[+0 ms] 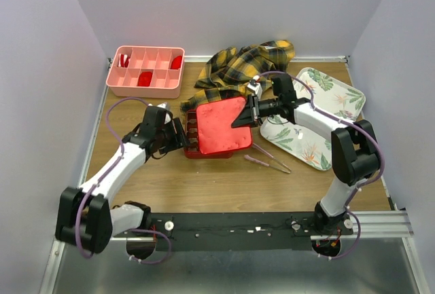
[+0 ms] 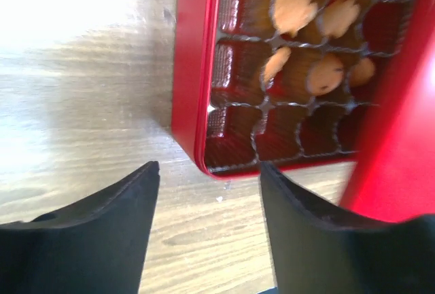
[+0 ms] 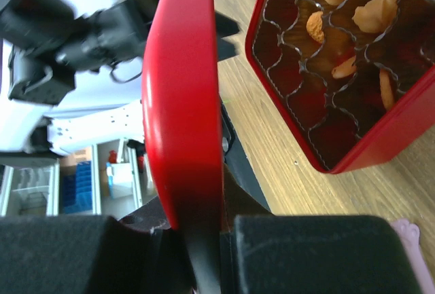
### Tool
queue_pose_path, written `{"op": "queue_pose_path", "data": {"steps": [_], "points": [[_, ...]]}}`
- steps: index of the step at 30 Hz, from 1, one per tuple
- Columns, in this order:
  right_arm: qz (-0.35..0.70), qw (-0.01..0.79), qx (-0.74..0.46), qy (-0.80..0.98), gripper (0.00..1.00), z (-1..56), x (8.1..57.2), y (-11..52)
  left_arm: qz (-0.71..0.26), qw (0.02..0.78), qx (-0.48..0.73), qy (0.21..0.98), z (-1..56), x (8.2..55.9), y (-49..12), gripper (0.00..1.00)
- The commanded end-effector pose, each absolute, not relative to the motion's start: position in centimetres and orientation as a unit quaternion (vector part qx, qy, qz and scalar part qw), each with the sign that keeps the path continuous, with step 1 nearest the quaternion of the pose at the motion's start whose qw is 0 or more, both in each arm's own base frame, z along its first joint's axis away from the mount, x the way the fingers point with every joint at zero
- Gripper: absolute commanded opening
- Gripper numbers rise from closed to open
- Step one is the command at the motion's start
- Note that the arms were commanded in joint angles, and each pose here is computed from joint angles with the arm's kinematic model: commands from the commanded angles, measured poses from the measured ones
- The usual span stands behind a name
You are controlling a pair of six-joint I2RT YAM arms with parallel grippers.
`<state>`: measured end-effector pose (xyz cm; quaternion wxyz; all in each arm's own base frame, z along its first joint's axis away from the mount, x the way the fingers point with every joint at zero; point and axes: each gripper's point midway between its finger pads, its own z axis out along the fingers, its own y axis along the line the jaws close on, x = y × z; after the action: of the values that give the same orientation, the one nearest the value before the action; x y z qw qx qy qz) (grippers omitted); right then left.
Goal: Pack the cookies
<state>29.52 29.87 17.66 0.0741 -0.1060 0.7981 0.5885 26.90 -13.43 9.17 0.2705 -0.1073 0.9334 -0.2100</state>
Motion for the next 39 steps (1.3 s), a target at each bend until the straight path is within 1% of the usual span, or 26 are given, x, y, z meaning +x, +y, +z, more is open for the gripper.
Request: {"op": "queue_pose_path", "data": {"steps": [1, 3, 7, 12, 15, 16, 19, 22, 27, 31, 39], "points": [[0.612, 0.057, -0.119, 0.780, 0.01, 18.2, 29.3, 31.3, -0.158, 0.330, -0.161, 0.916, 12.4, 26.9, -9.8, 0.83], [0.609, 0.043, -0.115, 0.783, 0.00, 17.4, 29.4, 32.1, -0.137, 0.348, -0.184, 0.909, 13.1, 26.4, -7.9, 0.88], [0.598, 0.024, -0.102, 0.795, 0.01, 15.9, 30.2, 33.4, -0.146, 0.367, -0.203, 0.896, 14.2, 25.8, -6.8, 0.92], [0.599, 0.031, -0.095, 0.795, 0.01, 16.4, 31.4, 35.2, -0.159, 0.370, -0.214, 0.890, 14.3, 25.1, -6.9, 0.92], [0.588, 0.031, -0.075, 0.805, 0.00, 15.9, 31.8, 36.1, -0.161, 0.369, -0.222, 0.888, 14.2, 24.9, -6.8, 0.92], [0.586, 0.047, -0.073, 0.805, 0.01, 15.9, 32.4, 36.5, -0.163, 0.370, -0.222, 0.887, 14.2, 24.9, -6.9, 0.92], [0.574, 0.041, -0.053, 0.816, 0.01, 14.9, 32.4, 37.1, -0.165, 0.371, -0.224, 0.886, 14.3, 24.9, -6.9, 0.92], [0.556, 0.039, -0.025, 0.830, 0.01, 13.4, 32.4, 37.2, -0.174, 0.364, -0.224, 0.887, 14.1, 24.9, -7.3, 0.92], [0.552, 0.054, 0.009, 0.832, 0.00, 13.0, 33.0, 37.8, -0.182, 0.362, -0.229, 0.885, 13.9, 25.0, -7.5, 0.92], [0.556, 0.080, 0.018, 0.827, 0.00, 13.4, 33.7, 38.2, -0.184, 0.359, -0.229, 0.886, 13.7, 25.1, -7.6, 0.92], [0.535, 0.078, 0.015, 0.841, 0.01, 12.4, 32.8, 37.4, -0.208, 0.346, -0.215, 0.889, 12.3, 25.9, -8.8, 0.92]]}}
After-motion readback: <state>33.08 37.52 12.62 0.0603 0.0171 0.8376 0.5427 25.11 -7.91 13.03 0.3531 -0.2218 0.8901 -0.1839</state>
